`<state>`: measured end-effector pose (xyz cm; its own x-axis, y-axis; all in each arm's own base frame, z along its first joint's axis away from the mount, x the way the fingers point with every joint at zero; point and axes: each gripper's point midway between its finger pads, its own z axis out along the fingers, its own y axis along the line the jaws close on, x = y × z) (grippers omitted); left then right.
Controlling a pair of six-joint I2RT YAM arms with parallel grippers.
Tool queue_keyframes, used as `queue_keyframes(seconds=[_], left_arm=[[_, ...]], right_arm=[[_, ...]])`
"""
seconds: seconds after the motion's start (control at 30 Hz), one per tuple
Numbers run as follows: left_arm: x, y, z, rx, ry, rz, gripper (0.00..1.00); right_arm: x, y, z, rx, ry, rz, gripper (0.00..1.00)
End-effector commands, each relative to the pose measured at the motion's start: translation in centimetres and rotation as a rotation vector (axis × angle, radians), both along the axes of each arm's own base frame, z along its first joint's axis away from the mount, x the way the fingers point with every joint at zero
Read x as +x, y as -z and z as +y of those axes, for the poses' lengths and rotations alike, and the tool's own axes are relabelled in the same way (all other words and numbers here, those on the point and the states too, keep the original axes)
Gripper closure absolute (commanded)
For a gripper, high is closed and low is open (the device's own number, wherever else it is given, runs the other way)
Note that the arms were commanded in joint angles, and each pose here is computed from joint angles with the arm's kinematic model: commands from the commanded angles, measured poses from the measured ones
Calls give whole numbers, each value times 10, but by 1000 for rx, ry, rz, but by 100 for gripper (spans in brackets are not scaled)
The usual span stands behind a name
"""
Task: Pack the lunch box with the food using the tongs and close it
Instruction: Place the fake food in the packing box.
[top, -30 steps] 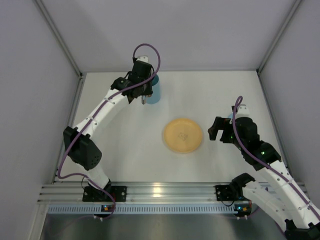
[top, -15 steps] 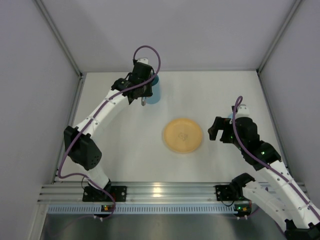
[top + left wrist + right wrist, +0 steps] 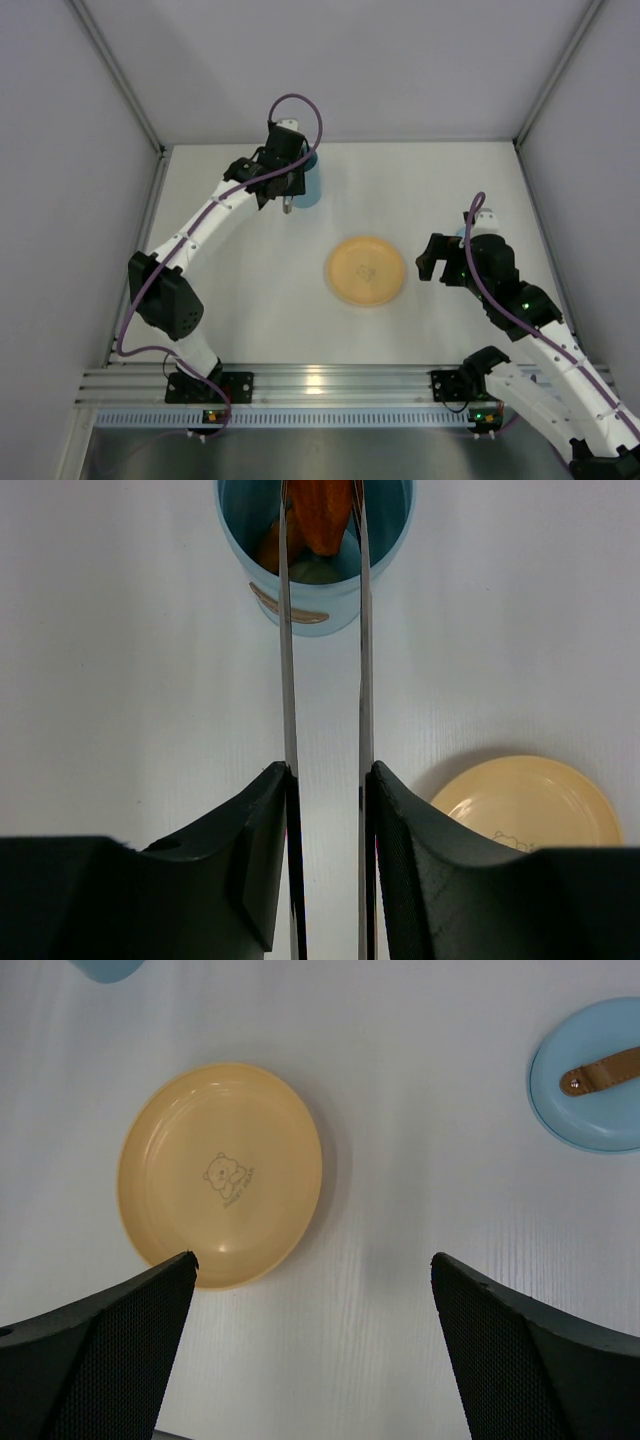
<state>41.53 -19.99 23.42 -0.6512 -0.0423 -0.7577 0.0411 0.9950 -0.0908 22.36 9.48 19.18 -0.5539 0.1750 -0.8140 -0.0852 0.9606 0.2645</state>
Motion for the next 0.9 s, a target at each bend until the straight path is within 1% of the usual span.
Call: queue_keyframes(seconds=[0.0, 0.27, 0.53, 0.87], left_arm=[[7, -30, -1, -46, -3, -91, 58], [6, -30, -2, -49, 7, -91, 54], [5, -36, -3, -56, 17, -105, 53], [-5, -71, -5, -124, 59, -197, 53]], right_arm=[[0, -22, 1, -2, -12, -40, 1], [0, -23, 1, -2, -10, -40, 1], [0, -23, 1, 1, -9, -41, 1], [1, -22, 0, 7, 5, -41, 1]])
